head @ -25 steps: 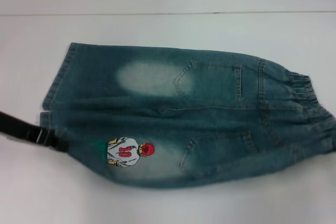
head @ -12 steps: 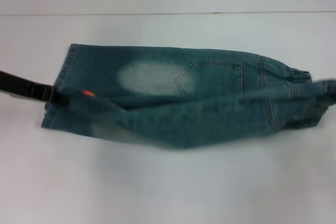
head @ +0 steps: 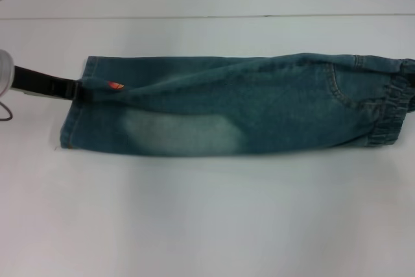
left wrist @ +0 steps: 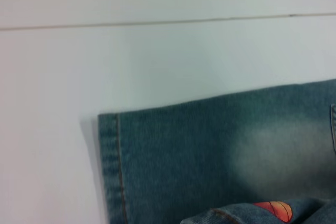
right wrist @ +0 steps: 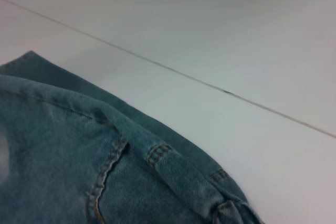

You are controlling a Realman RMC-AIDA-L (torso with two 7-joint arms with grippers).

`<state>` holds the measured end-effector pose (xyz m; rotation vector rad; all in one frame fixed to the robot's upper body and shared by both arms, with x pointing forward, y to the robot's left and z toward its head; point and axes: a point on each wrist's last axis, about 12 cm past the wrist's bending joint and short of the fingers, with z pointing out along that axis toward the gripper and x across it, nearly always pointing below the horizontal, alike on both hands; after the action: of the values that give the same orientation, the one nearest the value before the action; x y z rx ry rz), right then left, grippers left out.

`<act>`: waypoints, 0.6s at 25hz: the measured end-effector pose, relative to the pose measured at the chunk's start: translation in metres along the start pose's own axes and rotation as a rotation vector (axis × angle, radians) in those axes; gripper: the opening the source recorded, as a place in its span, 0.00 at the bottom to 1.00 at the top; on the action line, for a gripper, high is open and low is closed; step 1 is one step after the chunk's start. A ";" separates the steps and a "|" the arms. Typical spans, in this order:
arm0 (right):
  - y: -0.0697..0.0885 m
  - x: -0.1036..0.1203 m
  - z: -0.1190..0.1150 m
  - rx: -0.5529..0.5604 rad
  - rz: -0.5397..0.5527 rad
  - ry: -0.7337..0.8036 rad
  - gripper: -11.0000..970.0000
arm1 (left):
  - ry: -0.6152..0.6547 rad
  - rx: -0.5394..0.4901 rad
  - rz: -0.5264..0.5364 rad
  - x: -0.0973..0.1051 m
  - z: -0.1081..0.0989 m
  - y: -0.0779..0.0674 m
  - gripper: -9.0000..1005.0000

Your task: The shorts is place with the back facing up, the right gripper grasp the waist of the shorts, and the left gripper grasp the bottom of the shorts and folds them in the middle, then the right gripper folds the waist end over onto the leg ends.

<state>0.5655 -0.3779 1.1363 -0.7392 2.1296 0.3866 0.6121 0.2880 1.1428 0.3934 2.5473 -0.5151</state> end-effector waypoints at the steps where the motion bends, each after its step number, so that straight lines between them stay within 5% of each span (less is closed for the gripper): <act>1: -0.001 0.000 0.001 0.006 0.000 0.001 0.06 | -0.007 -0.002 0.001 -0.001 0.002 -0.001 0.08; 15: -0.009 -0.006 0.014 0.074 0.013 -0.001 0.06 | -0.058 -0.025 0.014 -0.015 0.006 -0.005 0.08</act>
<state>0.5820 -0.3757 1.1323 -0.6831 2.1372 0.3132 0.6249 0.2787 1.1474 0.3820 2.4912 -0.4814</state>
